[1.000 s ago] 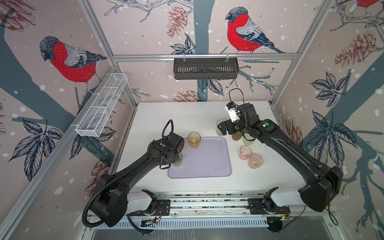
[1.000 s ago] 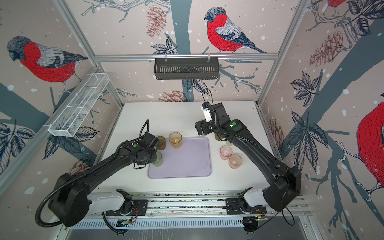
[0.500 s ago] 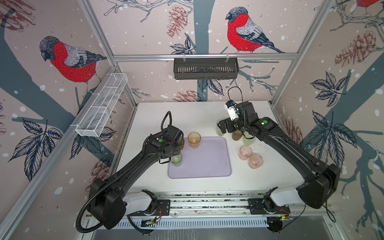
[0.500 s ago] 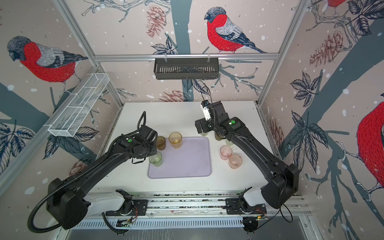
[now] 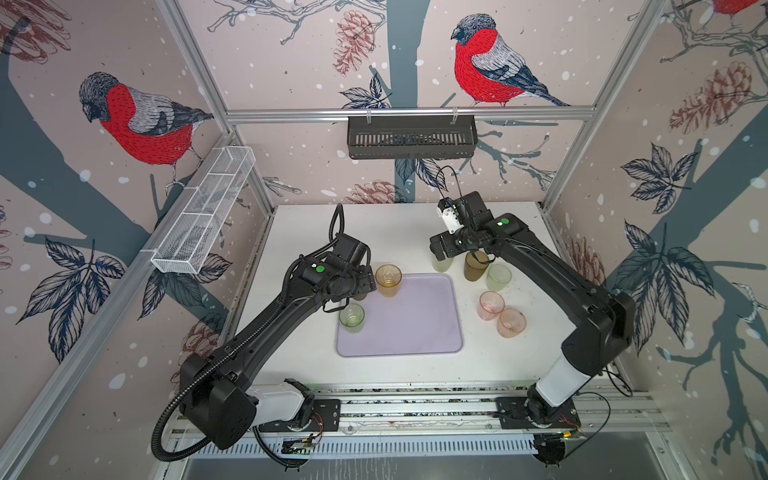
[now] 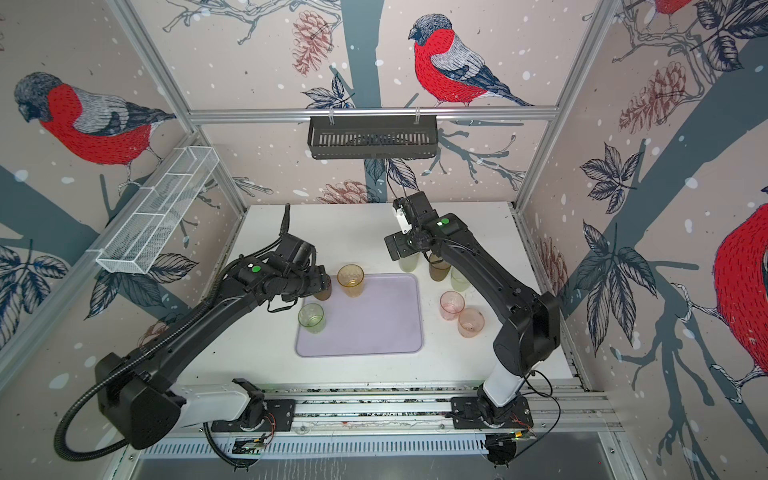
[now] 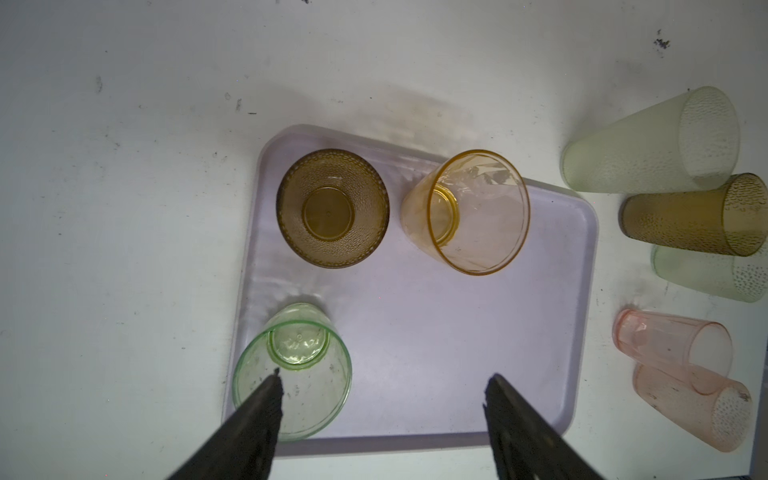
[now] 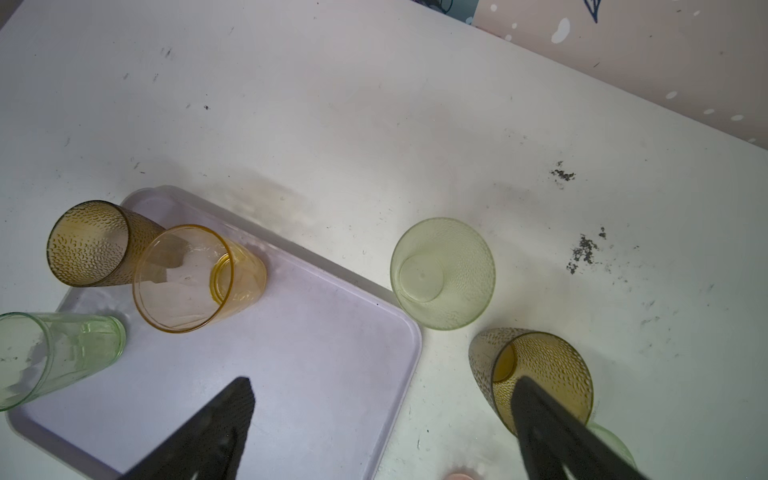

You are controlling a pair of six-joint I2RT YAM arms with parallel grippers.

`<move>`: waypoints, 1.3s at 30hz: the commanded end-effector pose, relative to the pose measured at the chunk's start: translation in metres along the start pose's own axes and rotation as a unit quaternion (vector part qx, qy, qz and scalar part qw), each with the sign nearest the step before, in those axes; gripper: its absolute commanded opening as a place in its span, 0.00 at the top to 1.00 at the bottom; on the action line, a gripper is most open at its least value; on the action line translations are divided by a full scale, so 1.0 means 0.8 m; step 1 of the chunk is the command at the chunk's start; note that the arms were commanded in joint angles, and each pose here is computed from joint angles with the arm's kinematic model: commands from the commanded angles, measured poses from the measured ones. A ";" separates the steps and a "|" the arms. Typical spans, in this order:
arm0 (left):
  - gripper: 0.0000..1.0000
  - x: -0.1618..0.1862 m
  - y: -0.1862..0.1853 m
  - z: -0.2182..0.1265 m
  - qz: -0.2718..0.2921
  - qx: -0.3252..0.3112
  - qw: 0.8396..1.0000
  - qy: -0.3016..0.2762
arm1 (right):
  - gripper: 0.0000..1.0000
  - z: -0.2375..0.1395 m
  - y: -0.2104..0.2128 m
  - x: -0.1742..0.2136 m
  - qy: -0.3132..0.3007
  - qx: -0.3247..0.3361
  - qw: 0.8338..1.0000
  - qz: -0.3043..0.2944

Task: Place the glasses into the tray
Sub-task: 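Raise the left gripper while the right reaches toward the pale green glass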

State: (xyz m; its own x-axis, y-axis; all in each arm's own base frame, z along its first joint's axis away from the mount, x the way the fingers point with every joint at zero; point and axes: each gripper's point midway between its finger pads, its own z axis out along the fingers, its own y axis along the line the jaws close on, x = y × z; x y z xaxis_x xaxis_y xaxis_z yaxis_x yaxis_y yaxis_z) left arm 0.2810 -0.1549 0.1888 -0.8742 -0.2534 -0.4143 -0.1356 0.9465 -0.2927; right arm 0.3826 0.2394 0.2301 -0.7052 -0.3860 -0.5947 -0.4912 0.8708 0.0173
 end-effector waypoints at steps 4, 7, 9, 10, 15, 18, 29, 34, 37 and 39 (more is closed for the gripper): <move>0.11 -0.015 -0.039 -0.008 0.023 0.069 0.997 -0.013 | 0.05 0.026 -0.013 0.014 0.079 0.031 0.996 0.002; 0.12 -0.026 -0.042 -0.014 0.033 0.066 0.997 -0.024 | 0.06 0.038 -0.013 0.013 0.094 0.031 0.995 0.005; 0.12 -0.031 -0.042 -0.021 0.031 0.067 0.997 -0.028 | 0.08 0.045 -0.014 0.014 0.101 0.034 0.994 0.004; 0.12 -0.033 -0.043 -0.025 0.028 0.070 0.997 -0.031 | 0.09 0.049 -0.014 0.015 0.104 0.034 0.994 0.003; 0.12 -0.030 -0.045 -0.035 0.019 0.089 0.995 -0.038 | 0.15 0.064 -0.016 0.015 0.112 0.038 0.993 -0.001; 0.13 -0.025 -0.043 -0.037 0.020 0.090 0.995 -0.031 | 0.18 0.077 -0.016 0.021 0.124 0.040 0.992 -0.004; 0.13 -0.032 -0.049 -0.031 0.027 0.096 0.995 -0.029 | 0.35 0.099 -0.015 0.028 0.140 0.048 0.989 -0.007; 0.13 -0.035 -0.052 -0.027 0.024 0.100 0.994 -0.030 | 0.39 0.111 -0.018 0.033 0.155 0.057 0.986 -0.015; 0.14 -0.038 -0.054 -0.025 0.022 0.101 0.994 -0.031 | 0.41 0.112 -0.017 0.031 0.155 0.057 0.986 -0.017; 0.14 -0.040 -0.056 -0.023 0.022 0.100 0.994 -0.031 | 0.42 0.114 -0.017 0.032 0.157 0.056 0.986 -0.019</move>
State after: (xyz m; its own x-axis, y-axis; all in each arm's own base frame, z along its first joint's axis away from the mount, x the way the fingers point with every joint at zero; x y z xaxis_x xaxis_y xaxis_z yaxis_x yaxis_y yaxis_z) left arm 0.2987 -0.1816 0.2235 -0.8609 -0.2253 -0.4562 -0.0146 0.9072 -0.4204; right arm 0.4197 0.2489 0.1425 -0.8186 -0.4664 -0.3351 -0.4678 0.8800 -0.0822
